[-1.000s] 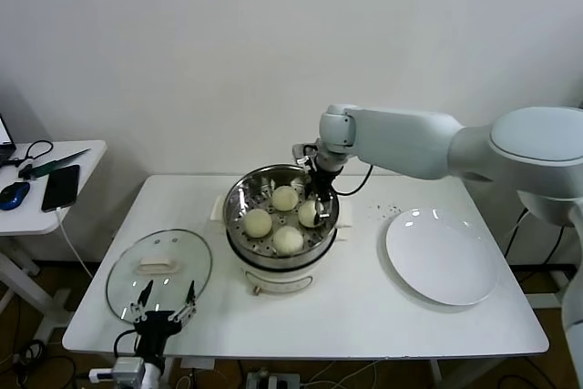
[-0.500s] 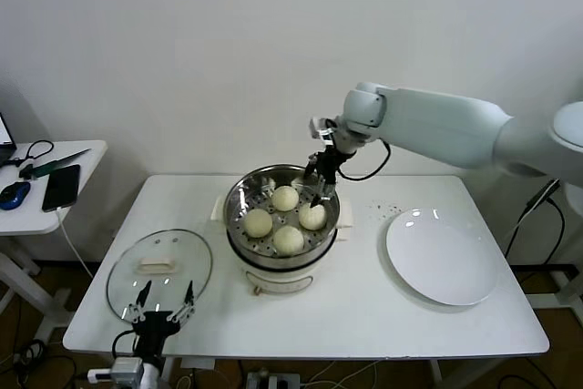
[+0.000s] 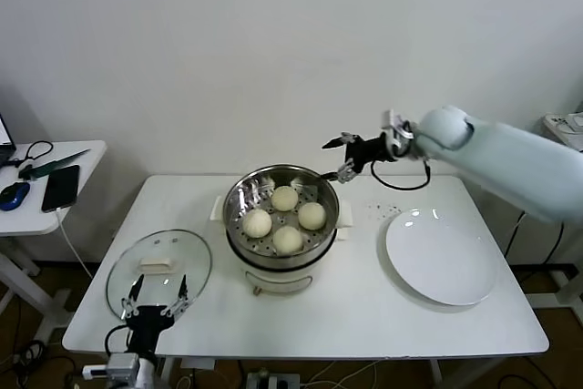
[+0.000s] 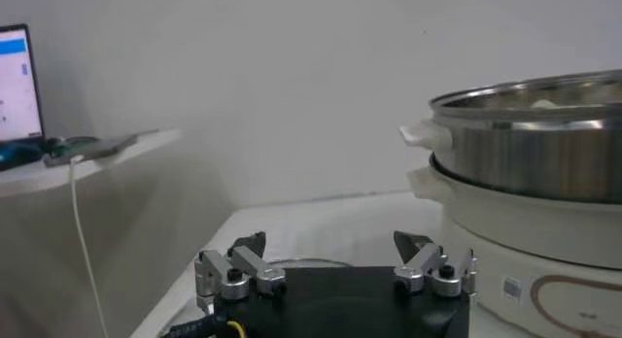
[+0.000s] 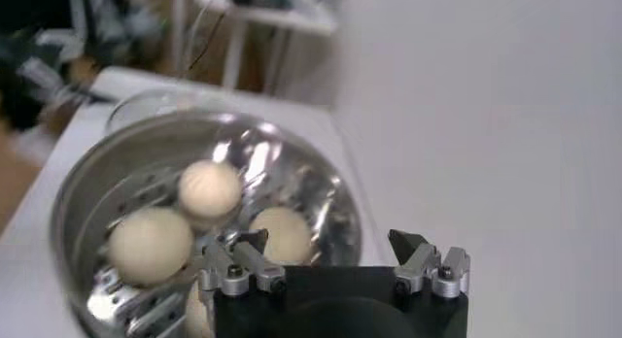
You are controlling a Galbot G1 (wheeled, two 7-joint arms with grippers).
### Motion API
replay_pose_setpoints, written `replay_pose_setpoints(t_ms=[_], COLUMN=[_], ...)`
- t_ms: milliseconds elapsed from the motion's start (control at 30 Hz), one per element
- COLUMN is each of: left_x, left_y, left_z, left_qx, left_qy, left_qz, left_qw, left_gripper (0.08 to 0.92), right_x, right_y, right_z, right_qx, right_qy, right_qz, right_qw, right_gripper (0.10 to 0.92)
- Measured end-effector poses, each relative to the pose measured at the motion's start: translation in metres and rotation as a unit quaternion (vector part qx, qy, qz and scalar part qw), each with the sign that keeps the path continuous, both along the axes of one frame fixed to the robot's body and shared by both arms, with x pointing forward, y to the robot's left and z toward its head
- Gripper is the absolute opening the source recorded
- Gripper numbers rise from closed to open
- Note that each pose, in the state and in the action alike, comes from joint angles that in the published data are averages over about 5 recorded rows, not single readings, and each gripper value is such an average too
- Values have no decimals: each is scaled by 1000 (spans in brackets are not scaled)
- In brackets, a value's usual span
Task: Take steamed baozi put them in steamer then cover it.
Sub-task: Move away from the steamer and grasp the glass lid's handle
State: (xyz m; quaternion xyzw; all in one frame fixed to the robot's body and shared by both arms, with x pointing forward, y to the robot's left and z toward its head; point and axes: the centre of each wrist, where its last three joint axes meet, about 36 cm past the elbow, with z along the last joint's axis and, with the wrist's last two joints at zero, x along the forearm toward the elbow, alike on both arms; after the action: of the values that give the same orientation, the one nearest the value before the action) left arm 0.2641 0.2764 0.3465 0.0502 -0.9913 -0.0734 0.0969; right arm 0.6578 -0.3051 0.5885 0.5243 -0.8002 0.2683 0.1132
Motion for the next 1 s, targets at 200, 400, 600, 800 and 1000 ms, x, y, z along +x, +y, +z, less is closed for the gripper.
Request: replay_pose_setpoints(t_ms=[200, 400, 600, 800, 1000], left_x=[1, -1, -2, 2, 8], left_y=[1, 0, 0, 4, 6], left_z=[6, 11, 15, 23, 28], left_qx=[22, 50, 90, 182, 337], left_qy=[-7, -11, -12, -12, 9], left_qz=[-1, -7, -15, -28, -59], left_qw=[1000, 999, 996, 983, 940], left_gripper=[823, 823, 823, 823, 823], right_x=[-38, -81, -125, -169, -211], right_y=[-33, -57, -74, -84, -92], right_z=[-45, -84, -117, -145, -172], right_qx=[105, 171, 205, 232, 250], right_qy=[-30, -50, -58, -58, -49], right_qz=[-67, -128, -192, -259, -318], right_qw=[992, 976, 958, 936, 913], right_gripper=[823, 823, 823, 823, 823])
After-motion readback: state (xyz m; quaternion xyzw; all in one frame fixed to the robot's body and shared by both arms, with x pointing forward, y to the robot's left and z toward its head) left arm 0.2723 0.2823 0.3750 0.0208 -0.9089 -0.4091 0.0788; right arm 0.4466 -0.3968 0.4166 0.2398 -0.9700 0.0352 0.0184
